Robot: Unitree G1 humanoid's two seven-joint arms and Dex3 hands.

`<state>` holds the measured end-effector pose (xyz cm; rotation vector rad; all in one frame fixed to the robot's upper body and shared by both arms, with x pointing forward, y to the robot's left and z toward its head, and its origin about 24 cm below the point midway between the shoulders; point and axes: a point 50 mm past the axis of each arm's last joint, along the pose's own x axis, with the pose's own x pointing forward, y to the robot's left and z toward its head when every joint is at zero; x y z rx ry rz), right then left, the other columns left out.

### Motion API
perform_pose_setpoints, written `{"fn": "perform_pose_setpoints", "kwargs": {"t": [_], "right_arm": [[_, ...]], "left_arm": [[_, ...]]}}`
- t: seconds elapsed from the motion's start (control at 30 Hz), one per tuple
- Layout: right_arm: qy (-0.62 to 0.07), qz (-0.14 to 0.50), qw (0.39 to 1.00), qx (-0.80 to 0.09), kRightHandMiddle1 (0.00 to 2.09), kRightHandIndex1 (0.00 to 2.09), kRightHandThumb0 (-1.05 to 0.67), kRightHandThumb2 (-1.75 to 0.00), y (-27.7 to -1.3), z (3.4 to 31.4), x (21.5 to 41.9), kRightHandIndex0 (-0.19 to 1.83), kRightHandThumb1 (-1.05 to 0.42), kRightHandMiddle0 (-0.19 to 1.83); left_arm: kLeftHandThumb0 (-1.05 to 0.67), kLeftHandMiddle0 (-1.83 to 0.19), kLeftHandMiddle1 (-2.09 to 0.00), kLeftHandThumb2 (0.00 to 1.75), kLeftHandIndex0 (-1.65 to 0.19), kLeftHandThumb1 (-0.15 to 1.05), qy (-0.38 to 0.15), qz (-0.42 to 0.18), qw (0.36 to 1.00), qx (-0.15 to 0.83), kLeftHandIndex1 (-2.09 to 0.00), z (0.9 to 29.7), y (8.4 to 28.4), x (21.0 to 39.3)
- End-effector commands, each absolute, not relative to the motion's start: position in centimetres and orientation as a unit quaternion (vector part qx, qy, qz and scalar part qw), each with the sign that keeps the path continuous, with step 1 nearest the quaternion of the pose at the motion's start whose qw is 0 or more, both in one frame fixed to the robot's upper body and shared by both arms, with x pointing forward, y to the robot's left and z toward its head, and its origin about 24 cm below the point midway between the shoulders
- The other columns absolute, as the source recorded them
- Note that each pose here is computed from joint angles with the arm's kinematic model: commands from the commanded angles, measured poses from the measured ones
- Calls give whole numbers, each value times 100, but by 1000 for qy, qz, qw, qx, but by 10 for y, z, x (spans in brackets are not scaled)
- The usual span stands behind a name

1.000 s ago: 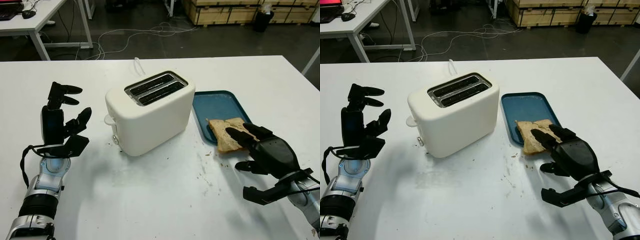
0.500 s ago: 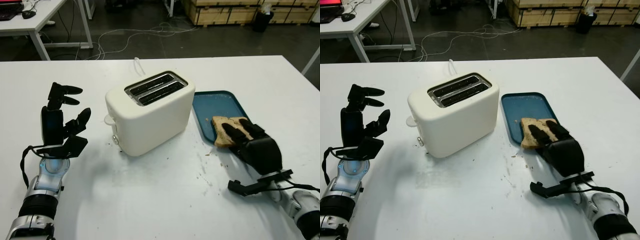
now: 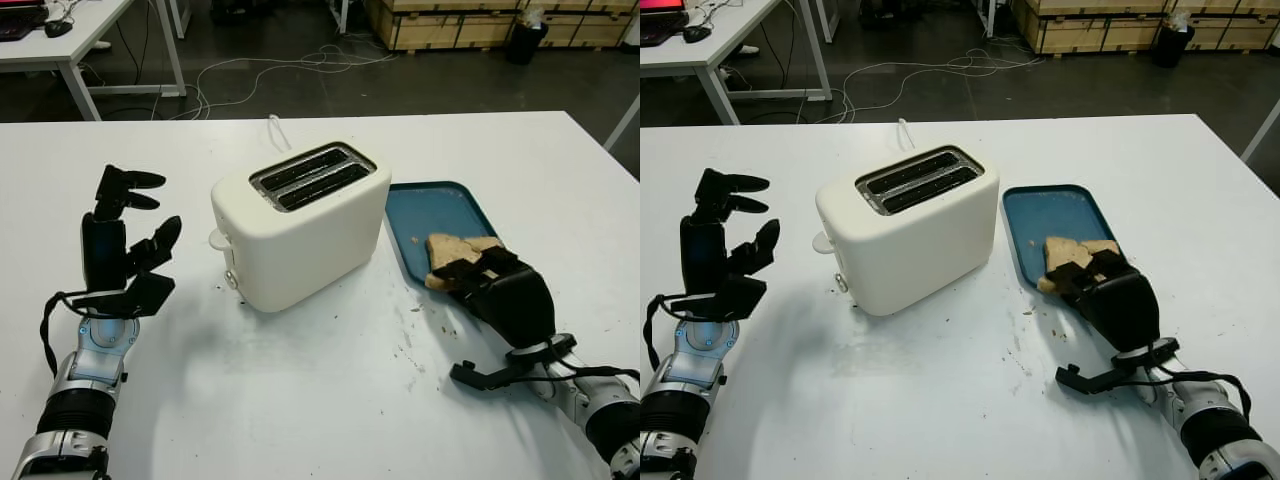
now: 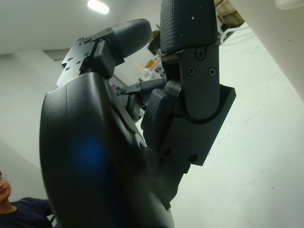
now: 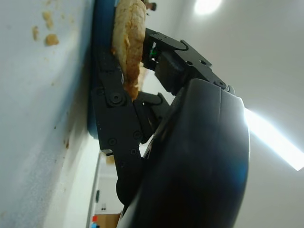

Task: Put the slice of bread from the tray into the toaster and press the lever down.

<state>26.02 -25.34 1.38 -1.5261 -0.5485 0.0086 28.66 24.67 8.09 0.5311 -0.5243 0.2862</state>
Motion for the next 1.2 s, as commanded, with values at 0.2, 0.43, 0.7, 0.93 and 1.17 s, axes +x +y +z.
{"fn": "perform_pose_setpoints", "kwargs": {"t": [0.2, 0.43, 0.7, 0.93, 1.17], "right_arm": [[-245, 2, 690, -681, 164, 175, -44, -21, -257, 17, 259, 79, -92, 56], [-260, -33, 695, -669, 174, 175, -44, -28, -262, 30, 268, 76, -92, 50], [-249, -23, 753, -609, 121, 175, -48, -28, -263, 54, 286, 79, -92, 76], [-222, 12, 791, -570, 128, 175, -53, -31, -260, 60, 293, 86, -92, 78], [-211, 46, 803, -556, 132, 175, -55, -44, -258, 72, 300, 86, -92, 74]], "left_arm": [[-105, -36, -146, 51, -21, 92, -262, 140, 920, 255, -135, 84, 248, 287], [-105, -36, -146, 51, -22, 92, -260, 140, 920, 257, -134, 83, 248, 287], [-105, -36, -146, 52, -21, 92, -260, 144, 919, 257, -135, 82, 247, 287], [-105, -36, -146, 51, -21, 92, -260, 146, 920, 253, -135, 82, 249, 286], [-105, -35, -146, 51, -21, 92, -261, 147, 919, 256, -135, 82, 248, 286]]}}
